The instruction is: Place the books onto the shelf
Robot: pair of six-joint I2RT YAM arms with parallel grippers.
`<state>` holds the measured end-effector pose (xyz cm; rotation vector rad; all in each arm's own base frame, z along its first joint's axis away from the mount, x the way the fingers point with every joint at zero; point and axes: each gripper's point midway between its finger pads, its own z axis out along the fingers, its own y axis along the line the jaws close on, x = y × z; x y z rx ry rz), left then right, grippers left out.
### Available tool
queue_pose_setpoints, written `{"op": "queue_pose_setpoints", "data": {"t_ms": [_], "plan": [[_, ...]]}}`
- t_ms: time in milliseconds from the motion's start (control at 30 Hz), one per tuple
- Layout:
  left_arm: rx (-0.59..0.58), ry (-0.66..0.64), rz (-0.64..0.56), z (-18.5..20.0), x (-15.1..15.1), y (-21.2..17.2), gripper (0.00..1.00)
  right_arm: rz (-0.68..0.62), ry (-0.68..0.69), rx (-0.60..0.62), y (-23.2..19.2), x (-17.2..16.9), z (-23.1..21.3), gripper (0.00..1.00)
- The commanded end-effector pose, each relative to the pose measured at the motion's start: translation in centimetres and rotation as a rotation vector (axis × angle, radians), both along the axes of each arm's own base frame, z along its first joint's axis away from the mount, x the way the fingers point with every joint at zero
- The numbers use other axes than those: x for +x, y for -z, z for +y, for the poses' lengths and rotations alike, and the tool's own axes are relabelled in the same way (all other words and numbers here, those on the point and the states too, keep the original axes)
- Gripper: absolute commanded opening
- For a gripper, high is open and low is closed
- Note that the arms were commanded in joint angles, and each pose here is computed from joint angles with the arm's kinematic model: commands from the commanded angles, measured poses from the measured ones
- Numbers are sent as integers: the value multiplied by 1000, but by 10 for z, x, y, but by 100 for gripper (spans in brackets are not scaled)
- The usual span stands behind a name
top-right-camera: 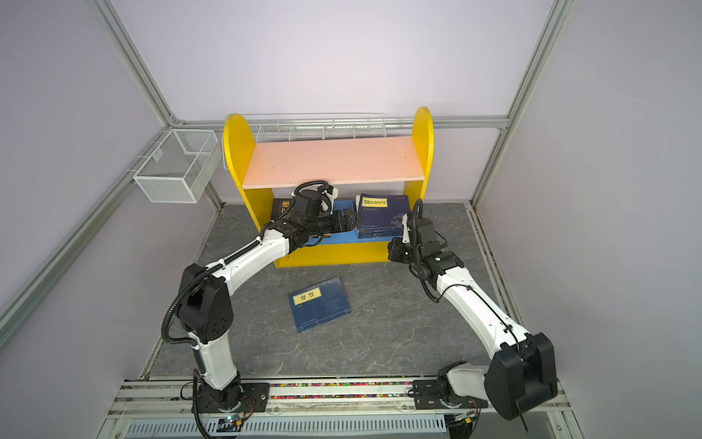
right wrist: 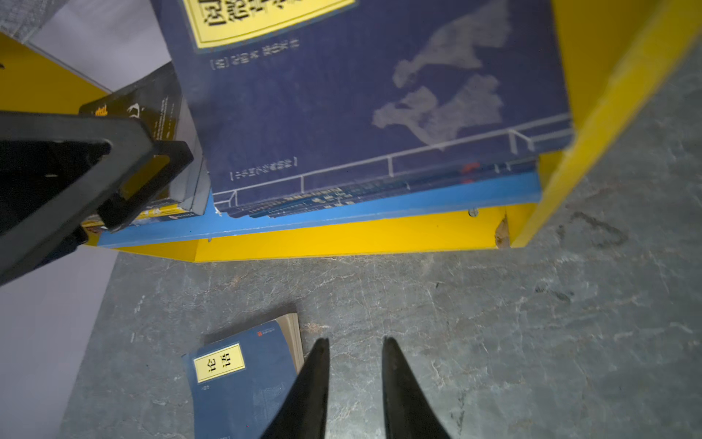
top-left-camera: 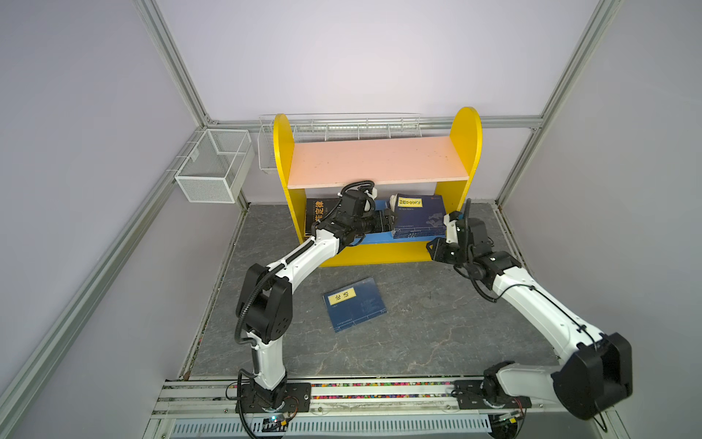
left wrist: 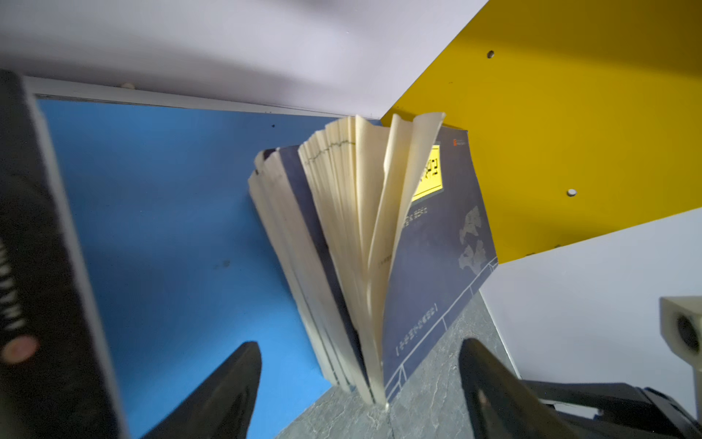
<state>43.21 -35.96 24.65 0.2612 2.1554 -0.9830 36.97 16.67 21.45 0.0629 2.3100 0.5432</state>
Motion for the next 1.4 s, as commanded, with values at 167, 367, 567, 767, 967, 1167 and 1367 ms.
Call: {"op": "queue_pose_setpoints", "data": {"t_ms": [167,367,567,767,967,1167,1367], "plan": [[39,-131,-136,57,-24,-24,82,74,66,-139,23,35,1,21],[137,-220,-62,105,-67,22,82,79,79,-181,23,52,-4,21],[314,-276,38,154,-110,79,82,72,86,-192,22,68,-11,21],[444,-289,80,184,-135,104,83,58,78,-183,18,79,-8,21],[529,-273,192,197,-155,131,84,42,11,-153,16,60,7,23],[589,-264,336,207,-179,168,83,41,-352,-132,42,-14,80,44],[645,-241,446,213,-195,193,82,221,-640,-105,118,-89,139,62]]}}
